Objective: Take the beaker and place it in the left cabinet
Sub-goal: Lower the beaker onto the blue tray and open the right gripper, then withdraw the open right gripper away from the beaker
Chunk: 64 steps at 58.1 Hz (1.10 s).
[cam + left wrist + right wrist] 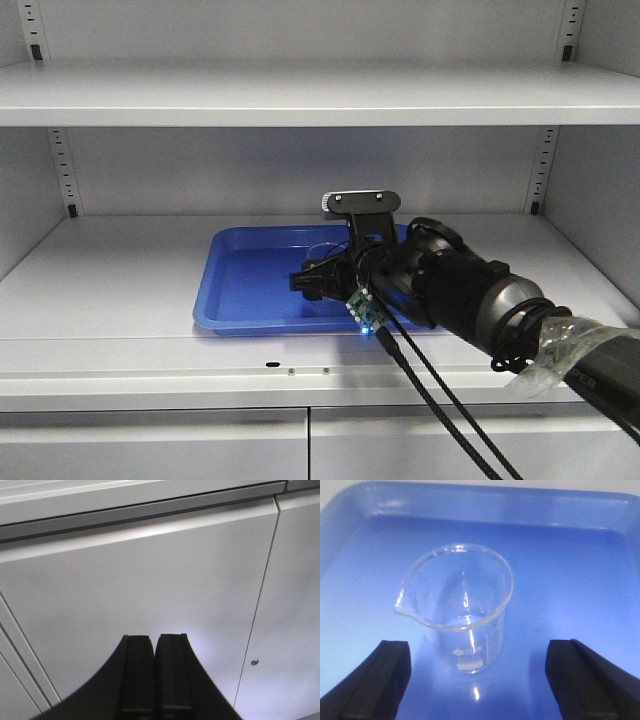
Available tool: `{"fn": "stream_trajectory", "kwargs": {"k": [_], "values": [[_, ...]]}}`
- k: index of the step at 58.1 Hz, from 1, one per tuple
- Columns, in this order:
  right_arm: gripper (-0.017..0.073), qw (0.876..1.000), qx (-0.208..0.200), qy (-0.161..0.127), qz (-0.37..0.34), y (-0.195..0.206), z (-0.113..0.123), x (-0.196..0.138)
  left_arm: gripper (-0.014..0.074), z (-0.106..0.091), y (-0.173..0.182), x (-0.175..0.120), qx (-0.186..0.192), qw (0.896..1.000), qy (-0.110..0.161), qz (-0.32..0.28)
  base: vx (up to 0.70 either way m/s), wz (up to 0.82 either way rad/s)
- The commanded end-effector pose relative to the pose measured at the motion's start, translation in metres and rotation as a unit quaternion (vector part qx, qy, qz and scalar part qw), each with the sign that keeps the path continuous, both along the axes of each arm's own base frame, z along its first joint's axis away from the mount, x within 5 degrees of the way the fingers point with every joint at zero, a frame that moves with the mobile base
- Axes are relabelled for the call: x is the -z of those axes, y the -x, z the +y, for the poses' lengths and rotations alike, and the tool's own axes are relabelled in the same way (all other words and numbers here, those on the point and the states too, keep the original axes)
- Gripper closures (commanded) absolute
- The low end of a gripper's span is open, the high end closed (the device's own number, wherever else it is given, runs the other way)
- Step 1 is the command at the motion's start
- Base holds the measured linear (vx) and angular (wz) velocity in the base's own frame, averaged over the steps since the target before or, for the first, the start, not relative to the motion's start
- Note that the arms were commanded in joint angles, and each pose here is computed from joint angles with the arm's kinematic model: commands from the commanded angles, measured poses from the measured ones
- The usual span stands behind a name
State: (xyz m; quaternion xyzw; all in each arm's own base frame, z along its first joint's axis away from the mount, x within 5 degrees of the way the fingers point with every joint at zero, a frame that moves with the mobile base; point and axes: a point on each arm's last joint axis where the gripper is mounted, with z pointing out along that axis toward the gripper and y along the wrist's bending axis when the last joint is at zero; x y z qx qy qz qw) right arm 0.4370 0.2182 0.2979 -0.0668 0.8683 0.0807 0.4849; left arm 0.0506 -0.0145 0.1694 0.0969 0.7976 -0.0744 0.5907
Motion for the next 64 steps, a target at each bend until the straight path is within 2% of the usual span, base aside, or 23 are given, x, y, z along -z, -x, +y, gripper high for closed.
{"fn": "stream_trajectory", "kwargs": {"k": [1, 11, 20, 34, 64], "values": [[-0.0034, 0.999, -0.006, -0.022, -0.049, 0.015, -0.006, -0.052, 0.06, 0.0, -0.001, -0.014, -0.002, 0.998, 0.017, -0.052, 0.0, 0.0], [-0.0033, 0.999, -0.019, 0.034, -0.016, 0.037, -0.006, -0.065, 0.06, 0.0, -0.001, -0.014, -0.002, 0.998, 0.017, -0.052, 0.0, 0.0], [-0.0033, 0.998, -0.023, 0.057, 0.001, 0.052, -0.003, -0.073, 0.06, 0.0, -0.001, -0.014, -0.002, 0.998, 0.017, -0.052, 0.0, 0.0], [-0.0033, 0.998, -0.02, 0.048, 0.023, 0.055, -0.003, -0.071, 0.06, 0.0, -0.001, -0.014, -0.002, 0.998, 0.017, -0.052, 0.0, 0.0], [-0.0033, 0.998, -0.019, 0.048, 0.022, 0.055, -0.003, -0.071, 0.06, 0.0, -0.001, -0.014, -0.002, 0.998, 0.017, -0.052, 0.0, 0.0]]}}
